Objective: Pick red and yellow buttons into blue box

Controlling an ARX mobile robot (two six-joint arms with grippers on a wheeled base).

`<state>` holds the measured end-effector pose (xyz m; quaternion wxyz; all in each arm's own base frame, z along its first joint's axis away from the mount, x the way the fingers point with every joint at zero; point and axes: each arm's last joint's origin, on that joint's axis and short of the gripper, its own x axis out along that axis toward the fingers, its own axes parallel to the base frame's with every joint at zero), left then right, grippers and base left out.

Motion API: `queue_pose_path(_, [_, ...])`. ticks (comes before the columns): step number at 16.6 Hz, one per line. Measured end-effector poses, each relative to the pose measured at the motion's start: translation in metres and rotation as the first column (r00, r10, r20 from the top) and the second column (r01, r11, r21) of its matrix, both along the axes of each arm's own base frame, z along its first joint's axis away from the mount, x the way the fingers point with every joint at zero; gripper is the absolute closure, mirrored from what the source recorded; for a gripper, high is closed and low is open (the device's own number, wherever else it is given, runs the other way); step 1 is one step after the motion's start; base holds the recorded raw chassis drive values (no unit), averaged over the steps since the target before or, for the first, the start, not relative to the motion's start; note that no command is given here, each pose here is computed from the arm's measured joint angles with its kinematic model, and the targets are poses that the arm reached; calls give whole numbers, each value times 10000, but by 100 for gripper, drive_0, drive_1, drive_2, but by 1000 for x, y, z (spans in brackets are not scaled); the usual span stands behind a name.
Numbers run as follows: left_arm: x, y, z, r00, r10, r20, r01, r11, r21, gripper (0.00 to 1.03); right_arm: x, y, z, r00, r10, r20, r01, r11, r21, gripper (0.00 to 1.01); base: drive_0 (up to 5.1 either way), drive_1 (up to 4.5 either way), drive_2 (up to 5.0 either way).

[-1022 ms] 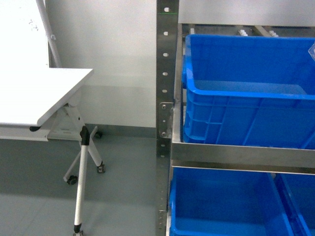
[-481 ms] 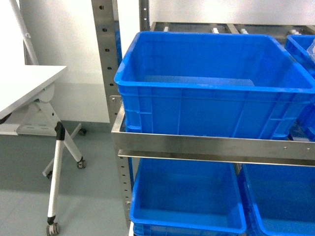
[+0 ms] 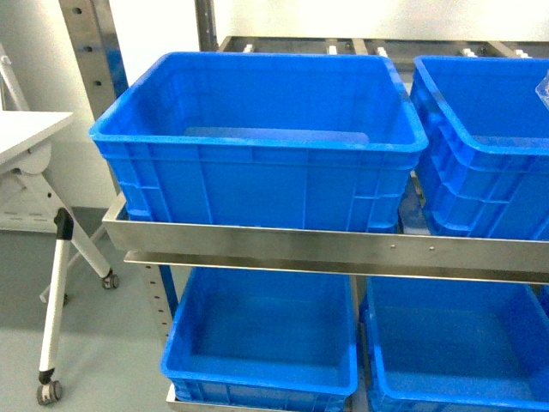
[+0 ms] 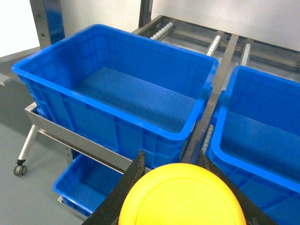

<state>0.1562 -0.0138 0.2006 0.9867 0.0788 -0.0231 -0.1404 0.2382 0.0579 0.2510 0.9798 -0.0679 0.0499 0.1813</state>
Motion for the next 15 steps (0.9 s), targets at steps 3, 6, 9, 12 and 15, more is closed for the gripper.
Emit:
queue_pose_path(3, [0, 0, 0, 10000, 4, 4, -4, 10000, 0, 79, 0, 0, 0, 10000, 4, 0, -4, 10000, 0, 72, 475, -234, -234])
queue_pose_path(6, [0, 0, 0, 10000, -4, -4, 4, 10000, 0, 79, 0, 0, 0, 10000, 0, -7, 0, 10000, -2, 72, 482, -230, -230])
queue_pose_path(9, [0, 0, 0, 10000, 4, 4, -4, 10000, 0, 79, 0, 0, 0, 10000, 0, -4, 0, 10000, -1, 72, 474, -240, -240])
queue_pose_path(12, [0, 0, 0, 10000, 0, 15, 0, 10000, -1, 79, 0, 0, 0, 10000, 0, 26, 0, 10000, 6, 72, 471, -259, -199])
queue_pose_path(15, [0, 0, 1, 10000, -46, 72, 46, 10000, -2, 79, 0, 0, 0, 10000, -53, 20, 53, 10000, -1, 72, 0, 0, 0])
